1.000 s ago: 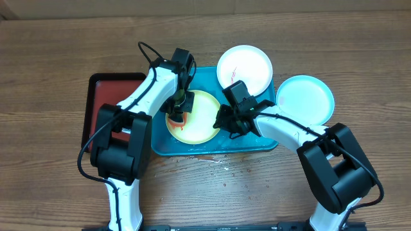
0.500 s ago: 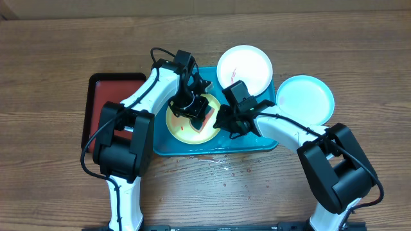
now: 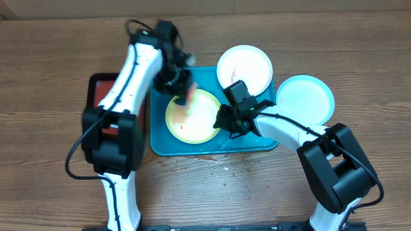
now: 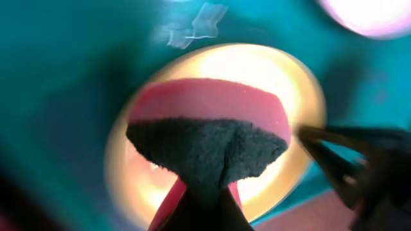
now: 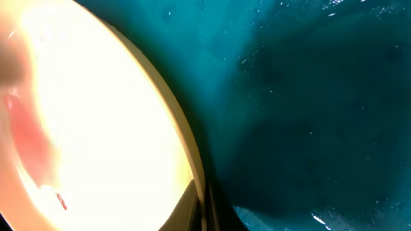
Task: Clean dirty plates on tray and stack at the side
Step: 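Scrub the yellow plate with the sponge while right gripper holds its rim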
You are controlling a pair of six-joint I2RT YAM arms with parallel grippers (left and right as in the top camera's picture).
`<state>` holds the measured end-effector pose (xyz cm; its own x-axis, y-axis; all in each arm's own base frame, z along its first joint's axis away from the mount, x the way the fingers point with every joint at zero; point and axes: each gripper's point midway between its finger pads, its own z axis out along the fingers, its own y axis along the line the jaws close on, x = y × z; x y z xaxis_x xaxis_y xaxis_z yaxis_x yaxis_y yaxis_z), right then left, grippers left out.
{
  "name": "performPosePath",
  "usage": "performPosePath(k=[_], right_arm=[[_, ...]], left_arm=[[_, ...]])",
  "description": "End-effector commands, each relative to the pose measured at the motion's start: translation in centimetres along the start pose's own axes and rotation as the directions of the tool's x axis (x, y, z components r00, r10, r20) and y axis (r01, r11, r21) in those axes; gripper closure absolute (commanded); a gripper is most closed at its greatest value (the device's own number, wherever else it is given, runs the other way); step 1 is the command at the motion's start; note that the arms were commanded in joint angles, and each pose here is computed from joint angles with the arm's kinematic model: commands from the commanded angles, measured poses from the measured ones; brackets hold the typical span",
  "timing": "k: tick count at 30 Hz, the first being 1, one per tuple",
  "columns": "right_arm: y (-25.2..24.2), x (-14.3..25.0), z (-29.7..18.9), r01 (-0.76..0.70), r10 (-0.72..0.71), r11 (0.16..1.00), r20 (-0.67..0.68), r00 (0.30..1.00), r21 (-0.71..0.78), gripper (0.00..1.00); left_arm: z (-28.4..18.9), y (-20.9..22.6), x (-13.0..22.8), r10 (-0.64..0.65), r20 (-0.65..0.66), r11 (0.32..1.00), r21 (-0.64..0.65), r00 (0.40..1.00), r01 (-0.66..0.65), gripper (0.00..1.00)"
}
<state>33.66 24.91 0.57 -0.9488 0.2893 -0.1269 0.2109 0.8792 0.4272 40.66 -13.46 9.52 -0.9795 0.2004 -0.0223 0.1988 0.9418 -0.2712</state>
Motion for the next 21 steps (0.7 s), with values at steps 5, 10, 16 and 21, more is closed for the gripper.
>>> performPosePath(k=[5, 10, 16, 21], right_arm=[[-0.5, 0.0, 0.6, 0.014, -0.014, 1.0, -0.004, 1.0, 0.024, 0.96], [-0.7, 0.1, 0.6, 0.027, -0.027, 0.999, -0.01, 1.0, 0.031, 0.96], [-0.5, 0.0, 0.6, 0.032, -0.032, 0.999, -0.004, 0.999, 0.024, 0.96], [-0.5, 0.0, 0.6, 0.033, -0.033, 0.999, -0.004, 0.999, 0.024, 0.96]], left_arm=[[-3.8, 5.2, 1.0, -0.272, 0.042, 0.932, -0.237, 0.961, 0.274, 0.96], [-7.6, 4.7, 3.8, -0.247, 0.042, 0.916, -0.314, 0.968, 0.248, 0.96], [-13.5, 3.2, 5.1, -0.222, 0.219, 0.918, -0.281, 0.95, 0.279, 0.96], [-14.1, 1.9, 6.3, -0.194, 0.326, 0.931, -0.237, 0.925, 0.278, 0.95]])
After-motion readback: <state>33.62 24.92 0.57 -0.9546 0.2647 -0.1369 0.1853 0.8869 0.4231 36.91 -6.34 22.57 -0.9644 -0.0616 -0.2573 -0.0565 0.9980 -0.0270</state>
